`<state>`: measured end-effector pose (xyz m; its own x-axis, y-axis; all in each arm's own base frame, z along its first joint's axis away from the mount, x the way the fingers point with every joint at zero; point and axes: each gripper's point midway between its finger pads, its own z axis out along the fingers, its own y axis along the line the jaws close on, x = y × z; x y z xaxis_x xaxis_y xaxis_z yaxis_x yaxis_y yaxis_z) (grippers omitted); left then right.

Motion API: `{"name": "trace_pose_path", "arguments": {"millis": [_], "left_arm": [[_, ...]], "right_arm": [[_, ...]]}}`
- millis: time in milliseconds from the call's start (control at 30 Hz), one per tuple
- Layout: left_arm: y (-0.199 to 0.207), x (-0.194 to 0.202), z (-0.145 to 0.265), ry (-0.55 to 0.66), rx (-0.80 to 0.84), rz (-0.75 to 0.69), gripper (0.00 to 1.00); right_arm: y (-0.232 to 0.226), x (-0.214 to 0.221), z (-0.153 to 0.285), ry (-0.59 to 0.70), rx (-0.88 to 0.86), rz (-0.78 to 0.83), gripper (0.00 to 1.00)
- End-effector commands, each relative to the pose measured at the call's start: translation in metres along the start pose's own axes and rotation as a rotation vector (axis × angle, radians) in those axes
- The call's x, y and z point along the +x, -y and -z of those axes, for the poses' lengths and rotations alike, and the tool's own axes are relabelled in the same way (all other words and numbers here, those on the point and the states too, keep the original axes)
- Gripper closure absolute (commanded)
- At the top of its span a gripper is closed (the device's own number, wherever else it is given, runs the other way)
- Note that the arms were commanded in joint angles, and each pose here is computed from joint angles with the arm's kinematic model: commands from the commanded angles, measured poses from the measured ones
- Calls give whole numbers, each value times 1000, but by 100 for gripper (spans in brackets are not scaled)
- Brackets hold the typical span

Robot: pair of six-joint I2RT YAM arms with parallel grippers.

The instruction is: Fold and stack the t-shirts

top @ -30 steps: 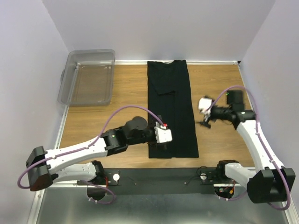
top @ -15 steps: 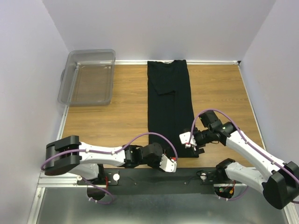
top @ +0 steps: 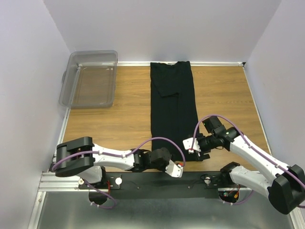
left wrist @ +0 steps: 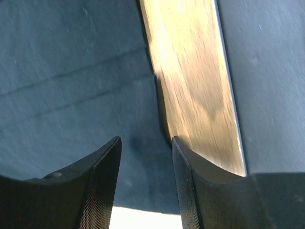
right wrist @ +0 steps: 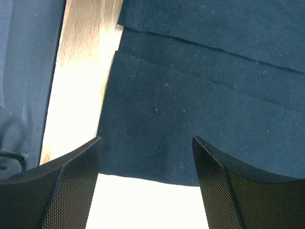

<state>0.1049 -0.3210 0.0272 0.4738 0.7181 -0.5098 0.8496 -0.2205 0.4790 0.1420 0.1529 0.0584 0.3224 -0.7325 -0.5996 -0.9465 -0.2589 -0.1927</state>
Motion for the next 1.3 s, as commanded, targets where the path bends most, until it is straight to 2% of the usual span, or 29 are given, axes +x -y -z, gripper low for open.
{"name": "trace_pose_path", "arguments": {"millis": [0, 67, 133, 167, 200, 300, 467, 633, 933, 1133, 1267], "left_arm": [[18, 25, -11, -109, 64, -18, 44], [21, 28, -14, -124, 77, -18, 47], [21, 33, -17, -155, 69, -18, 64], [19, 33, -18, -162, 63, -19, 84], [17, 34, -17, -169, 48, -17, 92], [9, 29, -10, -146, 15, 4, 100], [2, 20, 3, -86, -21, 19, 100], [-6, 9, 11, -31, -55, 43, 100], [-8, 5, 10, -4, -58, 65, 100], [-8, 4, 13, 7, -56, 69, 100], [-10, 2, 15, 16, -63, 63, 100]], "right_arm": [[-3, 1, -1, 1, 6, 25, 18], [-5, -1, -1, 13, 1, 33, 18], [-8, -2, -1, 19, -8, 39, 18], [-10, 0, -2, 16, -11, 49, 18], [-12, 1, -2, 14, -15, 49, 18], [-22, 2, -5, 28, -45, 60, 19], [-33, 3, -8, 39, -110, 73, 21], [-40, 6, -16, 46, -174, 54, 27], [-43, 12, -33, -2, -183, 26, 30], [-41, 23, -47, -72, -186, 10, 38], [-36, 25, -47, -87, -163, -4, 51]]}}
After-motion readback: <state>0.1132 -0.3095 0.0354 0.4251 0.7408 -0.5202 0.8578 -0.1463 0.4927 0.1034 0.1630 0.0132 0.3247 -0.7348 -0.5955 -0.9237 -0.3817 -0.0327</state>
